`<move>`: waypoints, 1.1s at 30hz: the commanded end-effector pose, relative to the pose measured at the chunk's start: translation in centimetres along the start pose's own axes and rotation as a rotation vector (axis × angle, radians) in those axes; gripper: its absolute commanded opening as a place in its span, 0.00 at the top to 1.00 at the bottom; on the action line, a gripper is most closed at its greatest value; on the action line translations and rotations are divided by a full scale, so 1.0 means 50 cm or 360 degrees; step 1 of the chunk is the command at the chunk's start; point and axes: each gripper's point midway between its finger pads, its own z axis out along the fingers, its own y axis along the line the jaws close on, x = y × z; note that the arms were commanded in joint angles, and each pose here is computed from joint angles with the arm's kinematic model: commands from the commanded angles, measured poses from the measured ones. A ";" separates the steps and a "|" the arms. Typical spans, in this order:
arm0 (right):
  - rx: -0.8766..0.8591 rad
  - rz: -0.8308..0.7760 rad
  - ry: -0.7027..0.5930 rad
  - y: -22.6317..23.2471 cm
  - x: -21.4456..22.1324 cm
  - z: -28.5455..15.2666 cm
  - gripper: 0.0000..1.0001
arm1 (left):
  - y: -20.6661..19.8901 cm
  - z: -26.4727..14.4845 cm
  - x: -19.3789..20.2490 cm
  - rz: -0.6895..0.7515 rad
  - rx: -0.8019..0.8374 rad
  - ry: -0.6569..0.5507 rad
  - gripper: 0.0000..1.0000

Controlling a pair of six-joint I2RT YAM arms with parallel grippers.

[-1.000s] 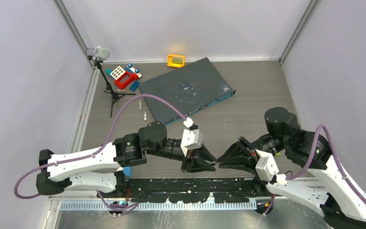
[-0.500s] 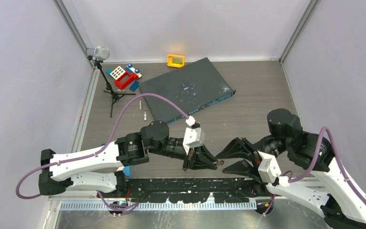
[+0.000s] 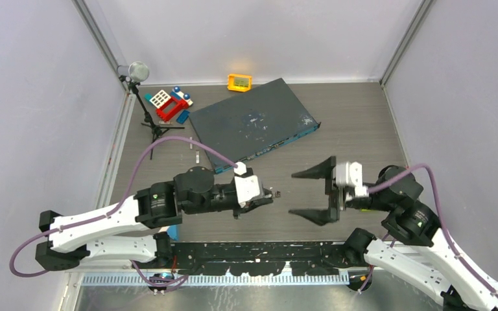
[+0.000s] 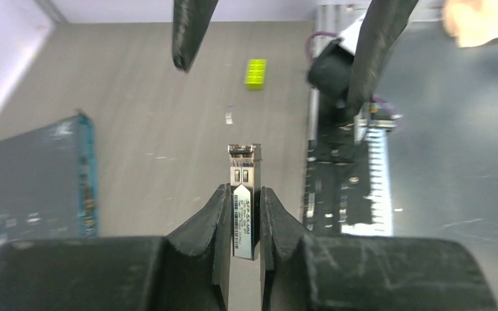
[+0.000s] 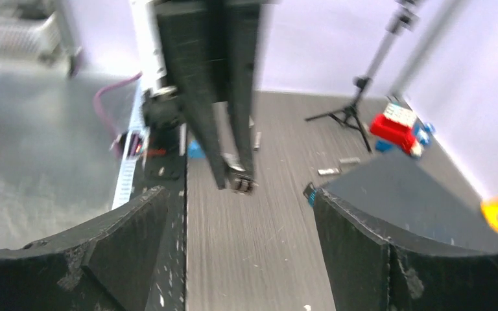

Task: Insert the plug into the switch port
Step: Pick up the plug from the center of the board.

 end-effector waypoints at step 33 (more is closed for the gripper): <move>0.0296 0.0409 0.0121 -0.075 0.052 0.113 0.26 | 0.004 -0.124 0.071 0.0427 0.0049 0.0212 1.00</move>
